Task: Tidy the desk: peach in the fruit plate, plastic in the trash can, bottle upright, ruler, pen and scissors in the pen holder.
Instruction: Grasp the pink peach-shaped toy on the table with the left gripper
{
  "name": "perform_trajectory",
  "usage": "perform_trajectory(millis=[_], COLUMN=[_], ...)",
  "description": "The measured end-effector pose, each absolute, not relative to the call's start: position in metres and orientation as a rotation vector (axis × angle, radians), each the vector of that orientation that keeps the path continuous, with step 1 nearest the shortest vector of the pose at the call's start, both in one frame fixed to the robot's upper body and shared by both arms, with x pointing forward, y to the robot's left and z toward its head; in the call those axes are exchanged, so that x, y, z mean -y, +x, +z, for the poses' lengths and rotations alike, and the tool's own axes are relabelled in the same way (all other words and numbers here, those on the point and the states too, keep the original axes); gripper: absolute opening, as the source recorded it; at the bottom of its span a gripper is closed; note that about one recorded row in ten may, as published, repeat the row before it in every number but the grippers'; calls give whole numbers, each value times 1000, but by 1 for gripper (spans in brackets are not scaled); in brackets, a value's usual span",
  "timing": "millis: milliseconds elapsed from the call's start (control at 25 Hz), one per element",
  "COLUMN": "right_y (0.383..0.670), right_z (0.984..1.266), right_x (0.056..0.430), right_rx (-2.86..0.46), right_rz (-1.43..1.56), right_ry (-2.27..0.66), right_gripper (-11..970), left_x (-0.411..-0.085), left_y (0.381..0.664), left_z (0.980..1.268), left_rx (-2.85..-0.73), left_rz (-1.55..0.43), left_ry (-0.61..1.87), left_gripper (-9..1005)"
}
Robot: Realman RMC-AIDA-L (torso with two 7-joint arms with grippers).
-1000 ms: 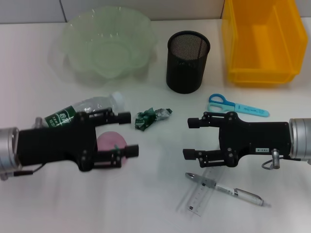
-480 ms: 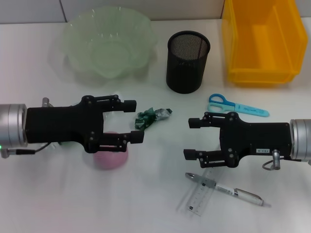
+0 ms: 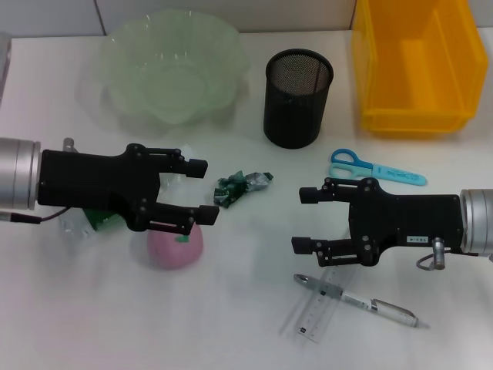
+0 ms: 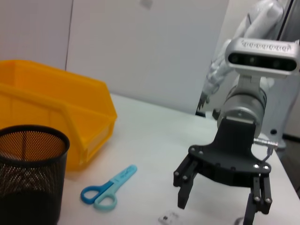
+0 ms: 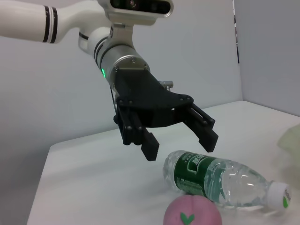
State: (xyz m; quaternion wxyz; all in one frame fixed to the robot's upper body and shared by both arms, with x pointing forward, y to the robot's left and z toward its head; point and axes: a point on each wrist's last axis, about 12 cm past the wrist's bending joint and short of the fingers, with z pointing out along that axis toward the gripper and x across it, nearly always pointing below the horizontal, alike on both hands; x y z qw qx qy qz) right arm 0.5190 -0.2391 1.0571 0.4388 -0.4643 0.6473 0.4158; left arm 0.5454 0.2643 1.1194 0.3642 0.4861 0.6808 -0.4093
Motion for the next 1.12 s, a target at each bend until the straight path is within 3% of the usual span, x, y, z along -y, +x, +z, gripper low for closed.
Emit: perform_trajectory(millis=[880, 920, 1120], right_y=[522, 522, 521], right_z=[1057, 1057, 1056], right_x=[239, 239, 239], right_rx=[-1613, -1613, -1615], right_rz=[1018, 1018, 1019], right_ry=[-1154, -1154, -1151], right_gripper=[786, 786, 786], left_x=[-238, -226, -219], left_y=[567, 572, 573], left_z=[1132, 1141, 1148], left_rx=[-1951, -2014, -2030], left_rz=[-909, -784, -726], left_ry=[1498, 1598, 1658], left_gripper=[784, 784, 783])
